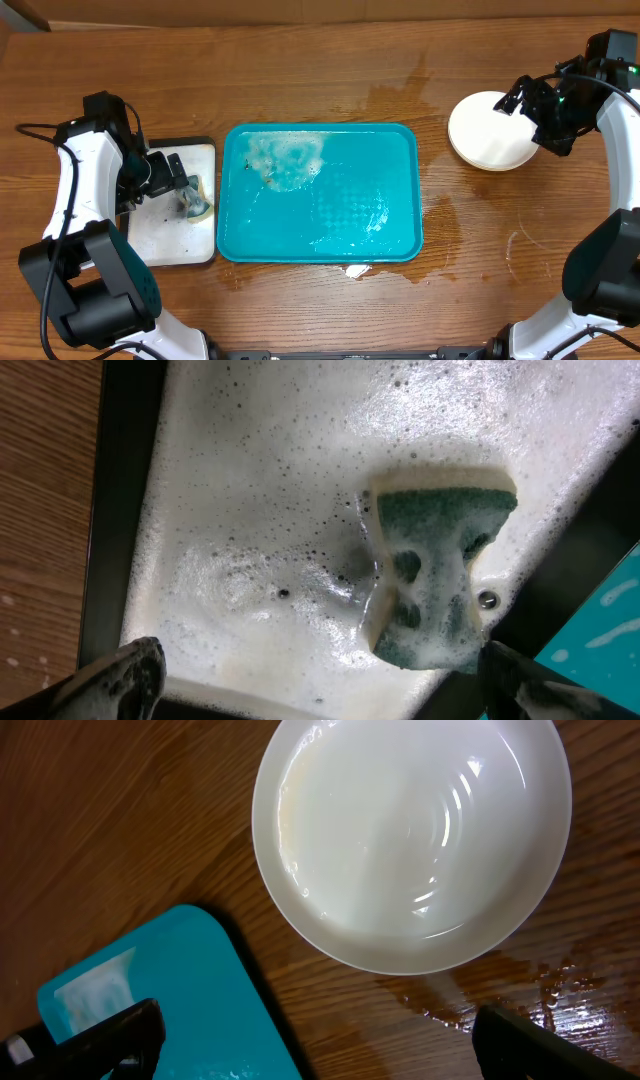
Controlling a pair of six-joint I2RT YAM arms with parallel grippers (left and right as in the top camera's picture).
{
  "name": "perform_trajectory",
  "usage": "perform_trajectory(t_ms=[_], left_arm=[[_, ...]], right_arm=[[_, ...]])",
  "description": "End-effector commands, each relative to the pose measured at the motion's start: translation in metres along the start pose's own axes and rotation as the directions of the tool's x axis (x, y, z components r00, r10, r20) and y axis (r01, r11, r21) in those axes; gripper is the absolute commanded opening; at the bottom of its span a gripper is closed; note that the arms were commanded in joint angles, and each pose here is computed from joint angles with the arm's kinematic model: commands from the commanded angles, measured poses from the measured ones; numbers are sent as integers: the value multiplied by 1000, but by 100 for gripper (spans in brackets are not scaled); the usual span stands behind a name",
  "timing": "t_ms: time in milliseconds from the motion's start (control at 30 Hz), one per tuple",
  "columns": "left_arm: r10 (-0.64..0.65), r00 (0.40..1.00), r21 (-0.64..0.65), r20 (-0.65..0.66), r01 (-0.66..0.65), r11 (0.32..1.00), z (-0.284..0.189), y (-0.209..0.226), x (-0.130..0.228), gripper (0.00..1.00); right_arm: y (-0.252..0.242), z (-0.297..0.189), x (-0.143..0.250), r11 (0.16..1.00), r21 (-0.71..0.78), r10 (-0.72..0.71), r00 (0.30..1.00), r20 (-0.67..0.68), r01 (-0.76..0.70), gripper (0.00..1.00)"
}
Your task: Clean dirty plates on tray and stack at the side
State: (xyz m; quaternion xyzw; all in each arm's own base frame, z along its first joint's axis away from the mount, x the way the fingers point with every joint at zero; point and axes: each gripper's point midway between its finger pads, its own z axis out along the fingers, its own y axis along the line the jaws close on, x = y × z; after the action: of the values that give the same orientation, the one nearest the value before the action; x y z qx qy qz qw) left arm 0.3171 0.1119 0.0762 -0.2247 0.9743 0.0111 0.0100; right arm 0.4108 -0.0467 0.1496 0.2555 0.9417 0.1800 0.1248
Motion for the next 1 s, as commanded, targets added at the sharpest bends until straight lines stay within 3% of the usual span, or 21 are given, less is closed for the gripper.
perform_trajectory(t_ms=[0, 367, 600, 667, 767, 867, 967], left_arm=[[-12, 1000, -6, 0, 12, 1000, 0, 0, 1, 100], [-12, 1000, -6, 0, 12, 1000, 0, 0, 1, 100], [-12, 1000, -6, 0, 12, 1000, 0, 0, 1, 100], [-12, 1000, -6, 0, 12, 1000, 0, 0, 1, 100], [-12, 1000, -6, 0, 12, 1000, 0, 0, 1, 100], [-12, 1000, -6, 0, 12, 1000, 0, 0, 1, 100], [-12, 1000, -6, 0, 12, 1000, 0, 0, 1, 100]], right_arm=[[10, -12, -6, 999, -25, -29, 999, 38, 29, 100], [17, -27, -4, 998, -29, -49, 996, 75, 51, 100], [77, -122, 28, 967, -105, -191, 936, 296, 231, 100], [110, -167, 62, 925, -144, -271, 878, 395, 351, 100], [142, -228, 89, 864, -90, -349, 718, 602, 496, 100], [160, -283, 108, 824, -55, -327, 551, 768, 565, 100], [153, -314, 126, 808, -54, -260, 438, 860, 586, 100]])
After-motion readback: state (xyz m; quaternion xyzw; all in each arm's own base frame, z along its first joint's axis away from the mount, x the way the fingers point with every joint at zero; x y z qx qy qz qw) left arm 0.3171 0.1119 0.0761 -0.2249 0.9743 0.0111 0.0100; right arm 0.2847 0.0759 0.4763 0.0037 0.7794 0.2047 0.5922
